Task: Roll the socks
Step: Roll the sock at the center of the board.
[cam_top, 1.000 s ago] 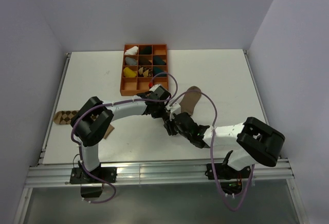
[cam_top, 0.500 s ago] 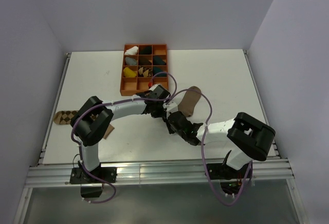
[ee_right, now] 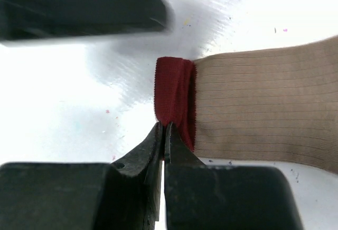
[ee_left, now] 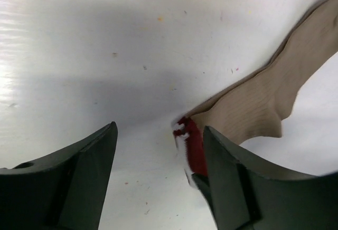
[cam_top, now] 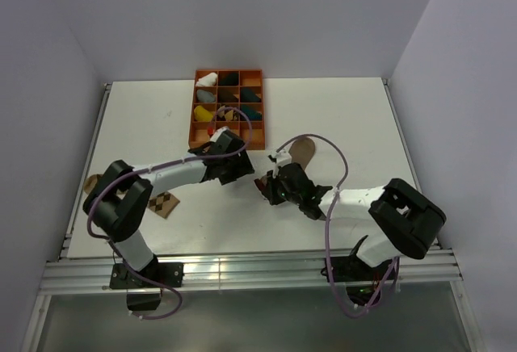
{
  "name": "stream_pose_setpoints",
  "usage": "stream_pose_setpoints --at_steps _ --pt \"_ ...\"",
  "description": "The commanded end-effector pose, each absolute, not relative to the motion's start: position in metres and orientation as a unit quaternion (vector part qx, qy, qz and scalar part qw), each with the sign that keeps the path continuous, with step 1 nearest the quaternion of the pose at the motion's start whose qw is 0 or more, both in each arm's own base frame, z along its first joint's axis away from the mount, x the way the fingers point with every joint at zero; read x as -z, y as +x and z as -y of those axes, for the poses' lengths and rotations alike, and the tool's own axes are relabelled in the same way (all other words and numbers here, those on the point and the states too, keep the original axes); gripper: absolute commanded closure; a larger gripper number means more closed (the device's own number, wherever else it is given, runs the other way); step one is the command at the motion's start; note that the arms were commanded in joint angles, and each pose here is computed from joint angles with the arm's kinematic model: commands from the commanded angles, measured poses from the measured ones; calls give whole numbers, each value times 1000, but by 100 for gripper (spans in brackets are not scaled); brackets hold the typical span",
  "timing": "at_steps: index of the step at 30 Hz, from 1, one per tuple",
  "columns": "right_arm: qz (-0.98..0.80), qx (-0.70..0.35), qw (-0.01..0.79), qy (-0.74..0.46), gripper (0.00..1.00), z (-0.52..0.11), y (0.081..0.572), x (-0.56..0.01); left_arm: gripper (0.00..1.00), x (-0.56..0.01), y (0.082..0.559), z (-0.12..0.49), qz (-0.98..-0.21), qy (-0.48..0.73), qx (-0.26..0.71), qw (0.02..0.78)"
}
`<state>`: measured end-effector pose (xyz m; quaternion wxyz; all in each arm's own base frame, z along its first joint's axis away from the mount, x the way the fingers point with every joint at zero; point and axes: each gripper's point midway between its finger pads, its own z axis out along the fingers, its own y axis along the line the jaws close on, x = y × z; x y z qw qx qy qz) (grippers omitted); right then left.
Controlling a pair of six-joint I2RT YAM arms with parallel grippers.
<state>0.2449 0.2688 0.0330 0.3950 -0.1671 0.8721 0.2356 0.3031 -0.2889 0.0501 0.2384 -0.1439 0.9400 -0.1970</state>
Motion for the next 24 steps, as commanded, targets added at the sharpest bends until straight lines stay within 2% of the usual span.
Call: stream_pose_setpoints --at_steps 1,5,13,24 --pt "-857 -342 365 -126 100 -280 239 -54 28 -76 310 284 -908 -191 255 270" --pt "-850 -404 326 -89 100 -277 241 -55 27 -90 308 290 -887 -193 308 285" --pt "-843 -476 248 -21 100 -271 245 -37 31 -81 297 304 -888 -175 331 267" --pt "-843 -485 225 61 100 -243 256 -21 33 -53 294 315 -900 -169 318 247"
